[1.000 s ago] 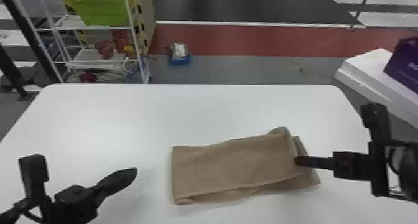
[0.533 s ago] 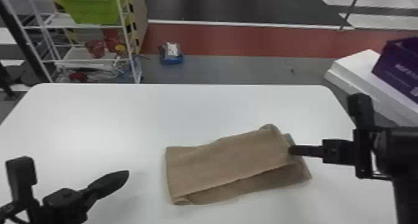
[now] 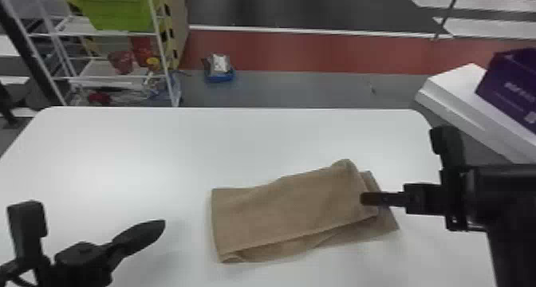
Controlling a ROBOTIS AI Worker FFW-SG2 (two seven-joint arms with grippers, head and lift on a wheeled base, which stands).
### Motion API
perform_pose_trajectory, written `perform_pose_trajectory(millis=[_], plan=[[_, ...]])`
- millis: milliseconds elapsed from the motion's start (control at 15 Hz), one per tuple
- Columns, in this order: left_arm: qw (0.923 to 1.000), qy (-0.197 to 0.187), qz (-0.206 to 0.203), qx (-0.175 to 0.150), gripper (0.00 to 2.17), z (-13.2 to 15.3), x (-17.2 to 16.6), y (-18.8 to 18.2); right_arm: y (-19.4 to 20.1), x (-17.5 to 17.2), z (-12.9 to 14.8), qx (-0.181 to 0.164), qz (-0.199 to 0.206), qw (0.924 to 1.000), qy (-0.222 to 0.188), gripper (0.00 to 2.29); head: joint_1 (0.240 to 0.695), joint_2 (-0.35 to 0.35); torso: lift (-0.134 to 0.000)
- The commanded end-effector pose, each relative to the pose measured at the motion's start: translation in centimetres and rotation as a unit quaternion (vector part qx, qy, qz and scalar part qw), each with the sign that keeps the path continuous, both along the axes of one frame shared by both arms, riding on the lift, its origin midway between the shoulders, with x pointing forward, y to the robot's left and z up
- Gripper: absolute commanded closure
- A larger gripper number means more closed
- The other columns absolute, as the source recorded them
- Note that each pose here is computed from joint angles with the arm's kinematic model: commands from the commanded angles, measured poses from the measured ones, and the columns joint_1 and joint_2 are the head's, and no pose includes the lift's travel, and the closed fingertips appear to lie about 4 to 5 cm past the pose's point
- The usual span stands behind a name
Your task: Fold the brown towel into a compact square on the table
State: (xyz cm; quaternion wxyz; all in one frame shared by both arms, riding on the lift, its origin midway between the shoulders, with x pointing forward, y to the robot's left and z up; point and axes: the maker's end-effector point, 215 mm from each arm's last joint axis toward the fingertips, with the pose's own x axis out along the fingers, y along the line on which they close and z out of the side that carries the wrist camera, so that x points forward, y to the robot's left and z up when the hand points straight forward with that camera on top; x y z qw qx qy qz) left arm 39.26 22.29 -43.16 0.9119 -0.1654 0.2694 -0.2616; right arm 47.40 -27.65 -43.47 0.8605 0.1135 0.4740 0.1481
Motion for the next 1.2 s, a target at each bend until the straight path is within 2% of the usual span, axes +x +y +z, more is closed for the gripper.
perform_pose_trajectory(millis=[0, 333, 800, 933, 1000, 1067, 1133], plan=[[1.0, 0.0, 0.0, 0.0, 2.14, 0.0, 0.0, 0.0, -0.2, -0.1, 0.1, 0.001, -0.003, 1.0, 0.002, 0.45, 0.695, -0.069, -0.124], [1.0, 0.0, 0.0, 0.0, 2.14, 0.0, 0.0, 0.2, 1.3, 0.7, 0.1, -0.003, 0.013, 0.9999, 0.005, 0.46, 0.695, -0.065, -0.124], [1.0, -0.002, 0.002, -0.002, 2.14, 0.2, -0.1, 0.6, 1.0, -0.4, -1.4, -0.01, 0.004, 0.9991, 0.042, 0.47, 0.695, -0.048, -0.124], [1.0, -0.002, 0.002, -0.002, 2.14, 0.2, -0.1, 0.5, 1.5, -0.4, -1.5, -0.009, 0.013, 0.9989, 0.045, 0.68, 0.695, -0.049, -0.124], [1.0, -0.002, 0.003, -0.002, 2.14, 0.2, -0.1, 0.7, 2.0, -0.5, -1.4, -0.001, 0.018, 0.9989, 0.044, 0.76, 0.695, -0.049, -0.124], [1.0, -0.003, 0.003, -0.001, 2.14, 0.4, -0.1, 0.6, 2.7, -0.7, -1.3, 0.013, 0.026, 0.9986, 0.045, 0.97, 0.695, -0.044, -0.124], [1.0, -0.002, 0.003, -0.001, 2.14, 0.5, -0.2, 0.7, 3.0, -0.7, -1.0, 0.016, 0.029, 0.9986, 0.042, 1.04, 0.695, -0.037, -0.124]])
